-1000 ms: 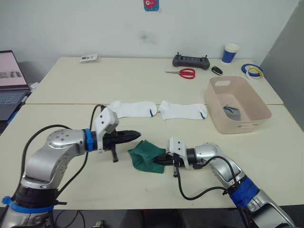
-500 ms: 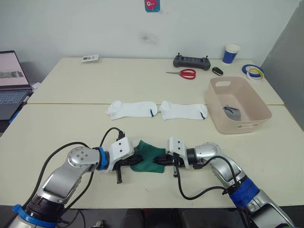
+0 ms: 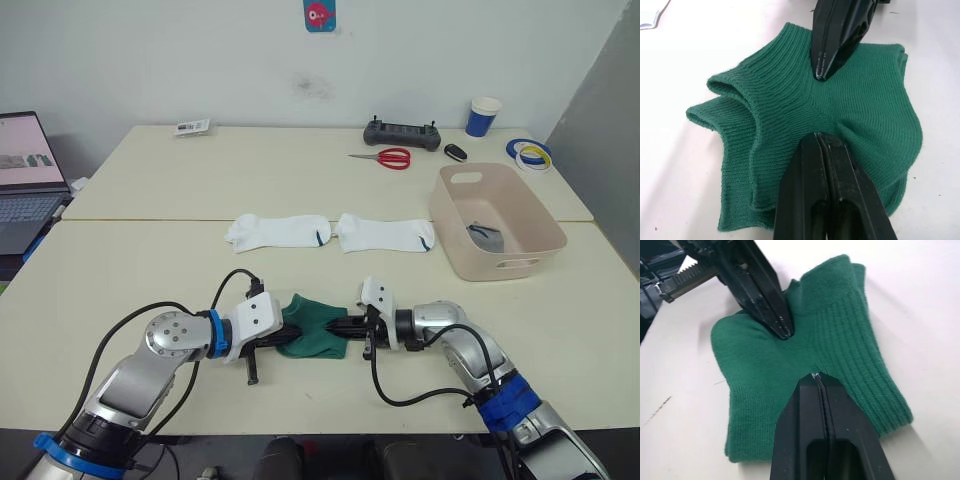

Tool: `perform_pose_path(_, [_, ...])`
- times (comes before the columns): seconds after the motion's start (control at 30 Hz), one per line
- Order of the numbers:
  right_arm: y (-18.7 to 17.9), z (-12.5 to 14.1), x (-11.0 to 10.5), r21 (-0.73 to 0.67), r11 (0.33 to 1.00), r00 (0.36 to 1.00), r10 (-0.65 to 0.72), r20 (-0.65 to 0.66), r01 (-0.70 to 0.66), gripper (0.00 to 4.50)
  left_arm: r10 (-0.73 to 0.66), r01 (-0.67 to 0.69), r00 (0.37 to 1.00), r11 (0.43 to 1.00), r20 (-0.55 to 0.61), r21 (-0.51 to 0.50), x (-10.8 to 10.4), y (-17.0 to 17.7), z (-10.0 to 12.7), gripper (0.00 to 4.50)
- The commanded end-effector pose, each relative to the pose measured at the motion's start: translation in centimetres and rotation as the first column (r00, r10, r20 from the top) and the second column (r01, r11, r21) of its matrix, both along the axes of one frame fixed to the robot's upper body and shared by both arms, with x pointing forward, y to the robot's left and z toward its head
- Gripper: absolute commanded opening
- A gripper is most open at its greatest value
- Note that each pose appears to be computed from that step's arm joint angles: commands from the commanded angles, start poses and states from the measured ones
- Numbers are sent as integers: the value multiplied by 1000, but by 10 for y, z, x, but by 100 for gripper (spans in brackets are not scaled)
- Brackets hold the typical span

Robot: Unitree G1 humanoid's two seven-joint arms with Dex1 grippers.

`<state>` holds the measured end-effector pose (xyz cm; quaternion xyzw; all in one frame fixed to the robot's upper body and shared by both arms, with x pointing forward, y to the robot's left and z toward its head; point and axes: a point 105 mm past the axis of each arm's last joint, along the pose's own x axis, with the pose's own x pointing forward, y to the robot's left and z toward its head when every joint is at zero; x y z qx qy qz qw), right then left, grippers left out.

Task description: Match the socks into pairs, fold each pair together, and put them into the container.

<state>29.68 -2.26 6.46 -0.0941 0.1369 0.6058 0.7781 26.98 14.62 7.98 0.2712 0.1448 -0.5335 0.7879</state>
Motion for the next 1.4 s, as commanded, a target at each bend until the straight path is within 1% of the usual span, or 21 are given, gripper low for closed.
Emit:
perform_pose_path(0.03, [-25,-12,20,-62,985,987,-159,9,160,1,12,-10,999,999,-46,41,-2,4,-13,0])
perform_pose_path(0.17, [-26,-4,22,-37,985,985,-165,44,166,1,8,-7,999,999,-46,38,-1,2,-13,0])
perform_pose_path(0.23, [-24,4,21,3,988,987,-154,48,154,1,8,-6,999,999,-45,37,0,2,-13,0])
perform_pose_path(0.33, [-16,21,13,82,993,993,-88,78,82,1,8,-6,999,999,-44,37,2,1,-13,0])
perform_pose_path(0.4, [-10,34,3,139,990,995,-27,95,14,1,8,-7,999,999,-41,37,3,1,-12,0])
perform_pose_path(0.47, [-6,40,-7,147,988,992,40,119,-58,1,9,-8,999,999,-38,36,4,1,-11,0])
perform_pose_path(0.53, [-4,38,-14,114,987,986,95,134,-110,1,9,-7,999,999,-37,36,4,1,-11,0])
perform_pose_path(0.6, [-4,23,-15,28,992,983,117,138,-122,1,8,-6,999,999,-36,36,4,0,-11,0])
perform_pose_path(0.67, [-5,12,-16,-27,992,984,129,125,-127,1,8,-6,999,999,-35,37,4,0,-11,0])
perform_pose_path(0.77, [-8,-3,-24,-91,981,980,178,94,-169,1,8,-7,999,999,-36,38,4,1,-11,0])
perform_pose_path(0.83, [-12,-12,-33,-132,967,972,227,57,-218,1,9,-8,999,999,-37,39,3,1,-11,0])
perform_pose_path(0.97, [-18,-22,-43,-187,944,960,278,15,-271,1,9,-7,999,999,-39,43,2,2,-11,0])
perform_pose_path(1.2, [-20,-15,-42,-168,949,962,271,14,-265,1,7,-6,999,999,-33,37,2,2,-10,0])
perform_pose_path(1.37, [-24,0,-45,-130,954,961,277,30,-271,1,2,-2,1000,1000,-18,-4,4,-1,-4,0])
perform_pose_path(1.4, [-25,11,-46,-97,960,964,265,28,-261,1,12,-12,1000,999,11,-47,7,-2,4,0])
